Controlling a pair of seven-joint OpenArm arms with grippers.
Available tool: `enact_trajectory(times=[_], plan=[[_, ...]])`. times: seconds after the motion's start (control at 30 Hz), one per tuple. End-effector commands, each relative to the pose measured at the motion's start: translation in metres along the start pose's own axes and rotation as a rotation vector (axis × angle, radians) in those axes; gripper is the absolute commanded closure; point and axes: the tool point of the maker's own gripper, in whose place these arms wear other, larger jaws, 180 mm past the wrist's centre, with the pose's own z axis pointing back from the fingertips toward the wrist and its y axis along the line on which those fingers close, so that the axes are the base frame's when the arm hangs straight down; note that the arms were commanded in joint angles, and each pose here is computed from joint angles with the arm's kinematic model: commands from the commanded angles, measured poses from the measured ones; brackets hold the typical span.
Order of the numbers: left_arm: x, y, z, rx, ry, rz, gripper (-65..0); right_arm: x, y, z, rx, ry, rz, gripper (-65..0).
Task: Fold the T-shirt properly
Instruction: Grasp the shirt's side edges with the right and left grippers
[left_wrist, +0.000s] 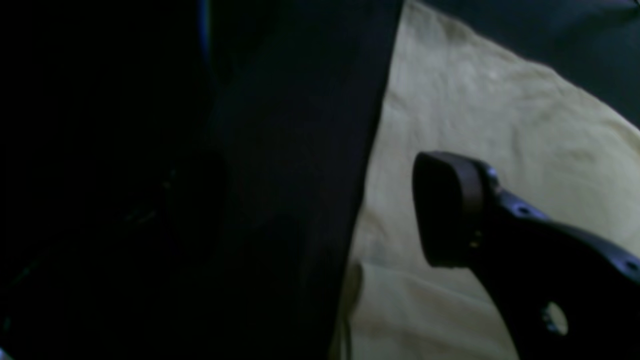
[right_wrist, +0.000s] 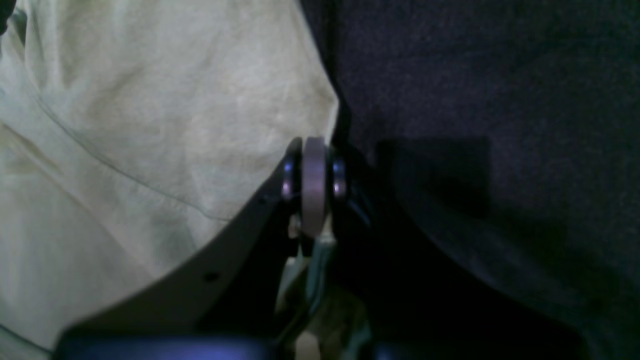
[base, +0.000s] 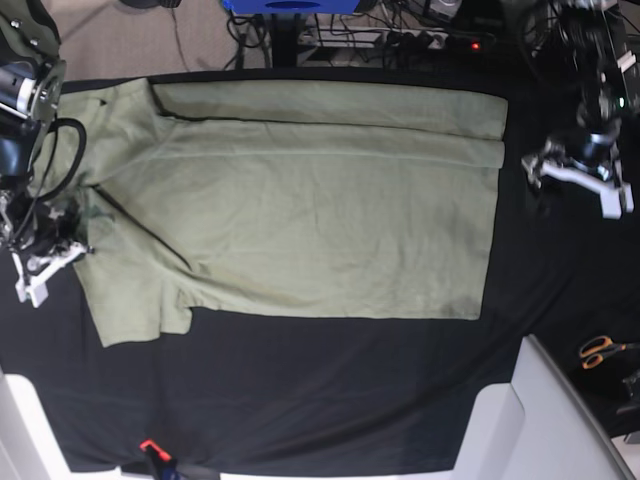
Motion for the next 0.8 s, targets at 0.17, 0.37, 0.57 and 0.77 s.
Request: enact_trajectory(times=[0.17,0.37,0.57,0.77], plan=[[0.035,-0.021,-0.054,-0.065,0.033,0.023,-56.1,0.038,-0.002,0.013,-0.010,-0.095,0.035,0.0],[0.004,-0.053,-0.093,-0.124,0.165,0.041,-56.1,0.038,-0.002,0.013,-0.009,-0.095,0.036,0.0],[-0.033,-0.075,-0.104,-0.152,0.241,0.102,-56.1,0.039,-0.002,0.014,-0.009,-0.096,0.037,0.0],[-0.045,-0.086,-0.104,-0.168,0.259,0.124,-39.2,0.039,-0.002,0.014,-0.008,-0.098,0.038,0.0]])
